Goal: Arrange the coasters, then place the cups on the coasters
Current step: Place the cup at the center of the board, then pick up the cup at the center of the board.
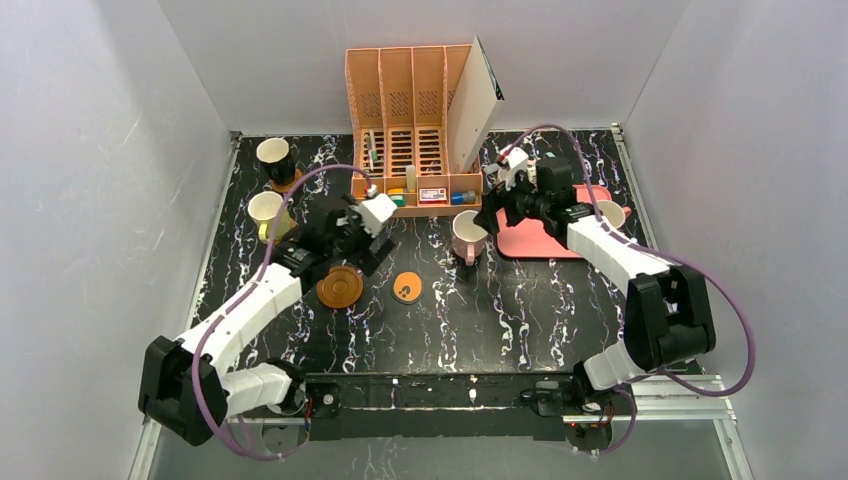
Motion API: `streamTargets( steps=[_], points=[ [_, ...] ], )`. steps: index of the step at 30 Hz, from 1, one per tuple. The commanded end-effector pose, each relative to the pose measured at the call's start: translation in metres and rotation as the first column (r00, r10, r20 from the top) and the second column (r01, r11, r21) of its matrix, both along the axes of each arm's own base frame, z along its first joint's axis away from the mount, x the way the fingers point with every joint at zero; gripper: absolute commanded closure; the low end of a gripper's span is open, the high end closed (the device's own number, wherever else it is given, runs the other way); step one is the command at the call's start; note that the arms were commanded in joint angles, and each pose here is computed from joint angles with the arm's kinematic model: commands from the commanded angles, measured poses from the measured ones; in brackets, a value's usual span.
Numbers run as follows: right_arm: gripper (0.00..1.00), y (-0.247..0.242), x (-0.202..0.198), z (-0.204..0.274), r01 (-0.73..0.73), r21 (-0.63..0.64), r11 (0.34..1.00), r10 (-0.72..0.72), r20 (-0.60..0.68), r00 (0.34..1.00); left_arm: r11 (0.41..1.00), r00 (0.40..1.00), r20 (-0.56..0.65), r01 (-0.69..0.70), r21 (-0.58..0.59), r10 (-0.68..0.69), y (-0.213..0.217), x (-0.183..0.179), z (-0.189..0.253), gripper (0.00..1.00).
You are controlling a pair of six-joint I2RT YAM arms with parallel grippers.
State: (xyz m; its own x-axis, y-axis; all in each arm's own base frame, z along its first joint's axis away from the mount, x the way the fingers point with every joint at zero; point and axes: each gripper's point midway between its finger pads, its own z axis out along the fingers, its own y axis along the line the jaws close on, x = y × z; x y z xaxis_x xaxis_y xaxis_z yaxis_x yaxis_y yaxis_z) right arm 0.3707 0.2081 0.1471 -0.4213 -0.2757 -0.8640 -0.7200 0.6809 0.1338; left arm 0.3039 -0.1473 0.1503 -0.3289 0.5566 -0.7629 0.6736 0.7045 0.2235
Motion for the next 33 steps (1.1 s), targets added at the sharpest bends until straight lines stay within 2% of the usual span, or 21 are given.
streamTargets(
  steps=[1, 5, 15, 19, 23, 27, 33],
  points=[
    [0.02, -0.017, 0.009, 0.054, 0.012, 0.079, 0.997, -0.023, 0.139, 0.99, 0.987, 0.978, 0.132, 0.161, 0.003, -0.16, -0.061, -0.009, 0.034, 0.02],
    [0.02, -0.047, 0.012, 0.075, 0.077, 0.117, 0.99, -0.098, 0.191, 0.977, 0.965, 0.957, 0.123, 0.258, 0.056, -0.263, -0.108, -0.031, 0.022, 0.02],
    [0.02, -0.088, 0.018, 0.088, 0.158, 0.154, 0.975, -0.189, 0.212, 0.959, 0.961, 0.953, 0.129, 0.274, 0.027, -0.275, -0.18, -0.031, 0.015, 0.02],
    [0.02, -0.092, 0.021, 0.083, 0.167, 0.147, 0.975, -0.195, 0.204, 0.959, 0.975, 0.978, 0.102, 0.195, -0.11, -0.184, -0.207, -0.021, 0.027, 0.02],
    [0.02, -0.091, 0.023, 0.076, 0.166, 0.144, 0.976, -0.191, 0.187, 0.964, 0.982, 0.994, 0.074, 0.091, -0.164, -0.08, -0.222, -0.009, 0.024, 0.02],
    [0.02, -0.091, 0.024, 0.071, 0.165, 0.142, 0.976, -0.189, 0.176, 0.966, 0.983, 0.998, 0.044, 0.059, -0.174, -0.052, -0.237, -0.004, 0.012, 0.02],
    [0.02, -0.09, 0.023, 0.068, 0.158, 0.146, 0.977, -0.182, 0.168, 0.969, 0.993, 0.993, 0.092, -0.06, -0.101, 0.069, -0.232, 0.019, -0.009, 0.02]
  ],
)
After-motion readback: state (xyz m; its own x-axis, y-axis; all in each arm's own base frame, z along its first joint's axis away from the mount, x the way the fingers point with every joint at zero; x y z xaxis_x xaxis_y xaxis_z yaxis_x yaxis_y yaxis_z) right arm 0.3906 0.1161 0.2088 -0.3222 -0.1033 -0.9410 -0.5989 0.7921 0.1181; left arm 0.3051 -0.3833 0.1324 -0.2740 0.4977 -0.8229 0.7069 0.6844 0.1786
